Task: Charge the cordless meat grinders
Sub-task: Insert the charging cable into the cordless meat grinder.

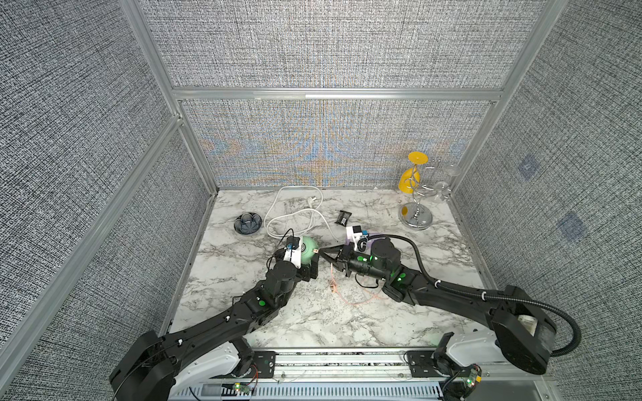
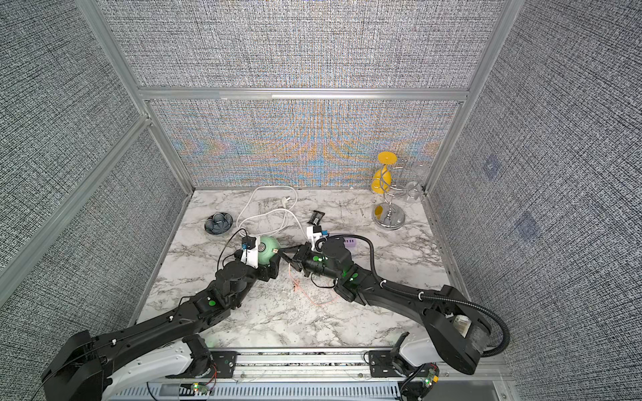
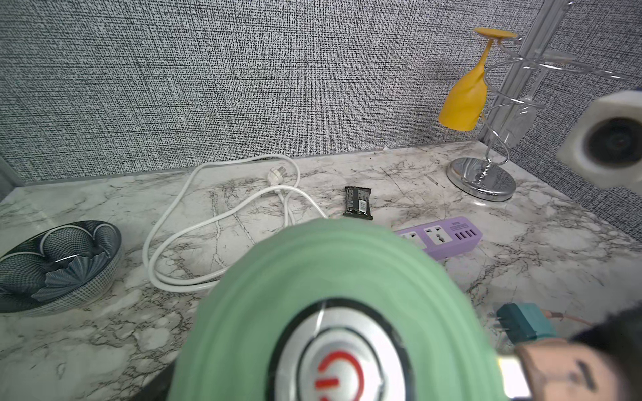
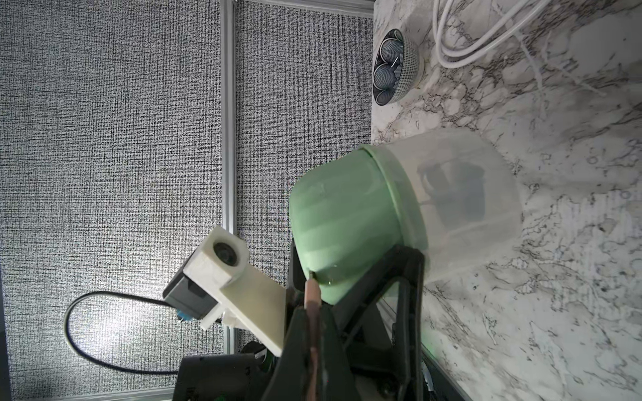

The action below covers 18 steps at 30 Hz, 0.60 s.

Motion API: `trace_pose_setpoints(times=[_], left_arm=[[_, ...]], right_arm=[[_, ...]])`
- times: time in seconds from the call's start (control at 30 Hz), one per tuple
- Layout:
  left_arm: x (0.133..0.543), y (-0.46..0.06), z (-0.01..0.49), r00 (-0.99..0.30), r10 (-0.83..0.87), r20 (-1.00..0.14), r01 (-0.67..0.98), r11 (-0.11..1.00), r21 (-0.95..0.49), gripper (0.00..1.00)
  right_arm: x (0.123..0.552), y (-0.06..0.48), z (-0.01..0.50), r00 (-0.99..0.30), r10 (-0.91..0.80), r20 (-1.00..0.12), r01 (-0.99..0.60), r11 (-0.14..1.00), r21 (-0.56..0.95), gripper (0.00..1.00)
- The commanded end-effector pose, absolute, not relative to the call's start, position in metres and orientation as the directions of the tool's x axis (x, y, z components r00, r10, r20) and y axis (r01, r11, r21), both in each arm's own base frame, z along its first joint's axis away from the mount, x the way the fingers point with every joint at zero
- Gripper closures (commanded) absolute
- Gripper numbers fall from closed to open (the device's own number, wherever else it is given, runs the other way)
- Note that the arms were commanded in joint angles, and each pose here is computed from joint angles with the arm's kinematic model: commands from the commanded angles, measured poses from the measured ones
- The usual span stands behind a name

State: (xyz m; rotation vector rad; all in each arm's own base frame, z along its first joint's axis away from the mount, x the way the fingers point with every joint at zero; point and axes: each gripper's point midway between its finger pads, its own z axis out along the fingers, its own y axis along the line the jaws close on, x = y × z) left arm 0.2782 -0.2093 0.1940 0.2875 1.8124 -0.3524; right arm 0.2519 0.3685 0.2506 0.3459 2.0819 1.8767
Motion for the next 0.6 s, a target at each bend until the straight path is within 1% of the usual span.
trace_pose_setpoints(times=[0.0,0.4,0.57], left_arm=[[0.275,-0.224,0.207,-0.226,0.022,-0.974,0.449,0.890,-0.084,0.28],[0.263,-0.237,0.205,-0.207,0.153,-0.966,0.562,0.827,0.010,0.35],[0.257,-0.245,0.207,-0.208,0.166,-0.964,0.607,0.795,0.006,0.36]], right_arm=[[0.251,0.375,0.267,-0.927,0.369,-0.067,-0.056,0.041,0.998,1.00],[0.254,0.382,0.258,-0.938,0.345,-0.046,-0.026,0.061,0.998,1.00],[0.259,0.385,0.247,-0.941,0.339,-0.010,0.006,0.046,0.999,1.00]])
